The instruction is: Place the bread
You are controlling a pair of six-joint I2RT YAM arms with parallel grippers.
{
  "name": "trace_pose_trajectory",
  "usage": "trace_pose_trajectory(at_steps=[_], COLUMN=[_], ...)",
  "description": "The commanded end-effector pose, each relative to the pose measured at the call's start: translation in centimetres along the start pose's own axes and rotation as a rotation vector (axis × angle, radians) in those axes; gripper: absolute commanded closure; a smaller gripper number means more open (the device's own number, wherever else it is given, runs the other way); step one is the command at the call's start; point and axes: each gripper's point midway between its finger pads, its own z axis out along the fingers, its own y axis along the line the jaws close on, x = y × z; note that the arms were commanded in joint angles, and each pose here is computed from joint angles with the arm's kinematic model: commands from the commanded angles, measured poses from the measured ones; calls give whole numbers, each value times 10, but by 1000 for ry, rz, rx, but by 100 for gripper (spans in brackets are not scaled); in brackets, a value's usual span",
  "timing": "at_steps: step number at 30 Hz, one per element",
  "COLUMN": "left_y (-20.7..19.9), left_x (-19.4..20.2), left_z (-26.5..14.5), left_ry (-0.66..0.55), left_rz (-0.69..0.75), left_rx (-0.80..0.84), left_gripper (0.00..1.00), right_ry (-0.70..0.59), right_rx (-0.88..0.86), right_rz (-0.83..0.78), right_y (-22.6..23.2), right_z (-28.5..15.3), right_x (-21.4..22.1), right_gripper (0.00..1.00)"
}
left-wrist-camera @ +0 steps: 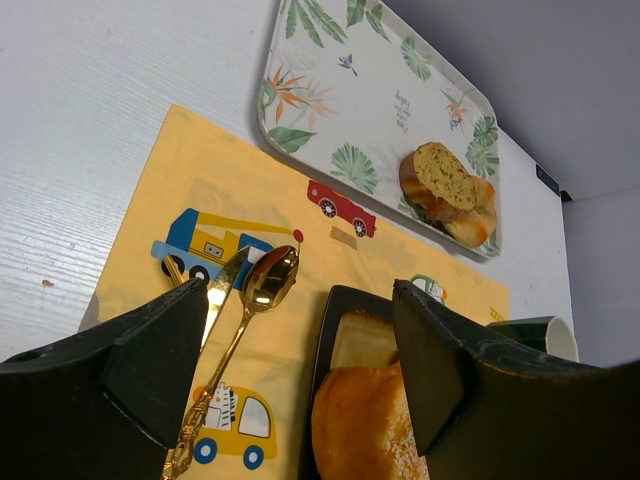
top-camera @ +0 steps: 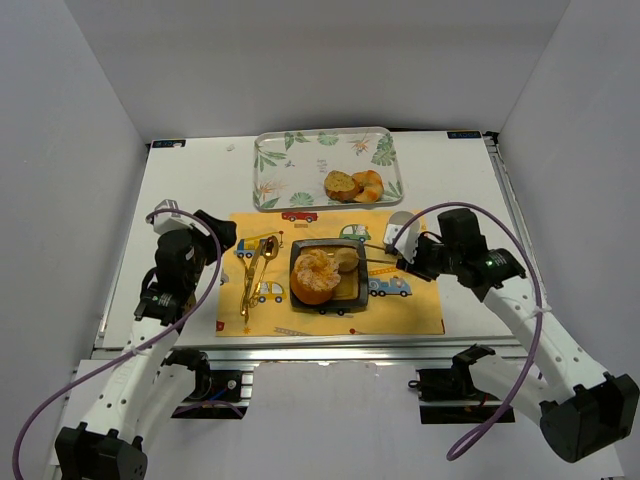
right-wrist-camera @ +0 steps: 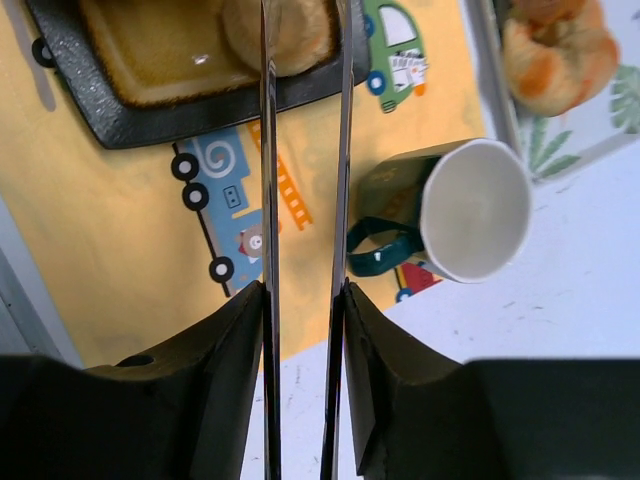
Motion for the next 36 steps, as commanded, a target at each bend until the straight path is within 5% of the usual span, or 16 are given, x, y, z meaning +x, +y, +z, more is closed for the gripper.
trace_pose_trajectory(at_steps=[1, 7, 10, 11, 13, 14, 18, 24, 28, 33, 36], left_y=[-12, -14, -19, -19, -25, -30, -49, -62, -62, -65, -65], left_x=[-12, -8, -9, -8, -4, -4, 12, 47, 74, 98, 103], left_z=[0, 3, 3, 3, 4, 5, 9, 16, 14, 10, 9], left_ry=[-24, -10, -6, -2, 20, 22, 103, 269, 366, 427, 430], left_rz=[-8, -7, -8, -6, -6, -7, -5, 29, 119, 248, 250], left_rx=[34, 50, 68, 72, 103, 130, 243, 303, 260, 220, 219], left_gripper=[17, 17, 20, 28, 49, 72, 100, 95, 54, 37, 33], right_ry=[-91, -113, -162, -194, -240, -241, -208, -94, -11, 96, 141], right_rx=[88, 127, 249, 275, 343, 387, 548, 783, 742, 671, 597], right_rz=[-28, -23, 45, 122, 192, 290, 541, 882, 991, 1020, 1039], right_y=[-22, -26, -56, -64, -91, -105, -141, -155, -140, -120, -107], right_z=[-22, -32, -47, -52, -66, -73, -75, -42, -1, 27, 36], right_x=[-31, -37, -50, -55, -65, -57, -6, 114, 162, 199, 212], right_gripper=[59, 60, 73, 86, 95, 100, 100, 100, 100, 100, 70])
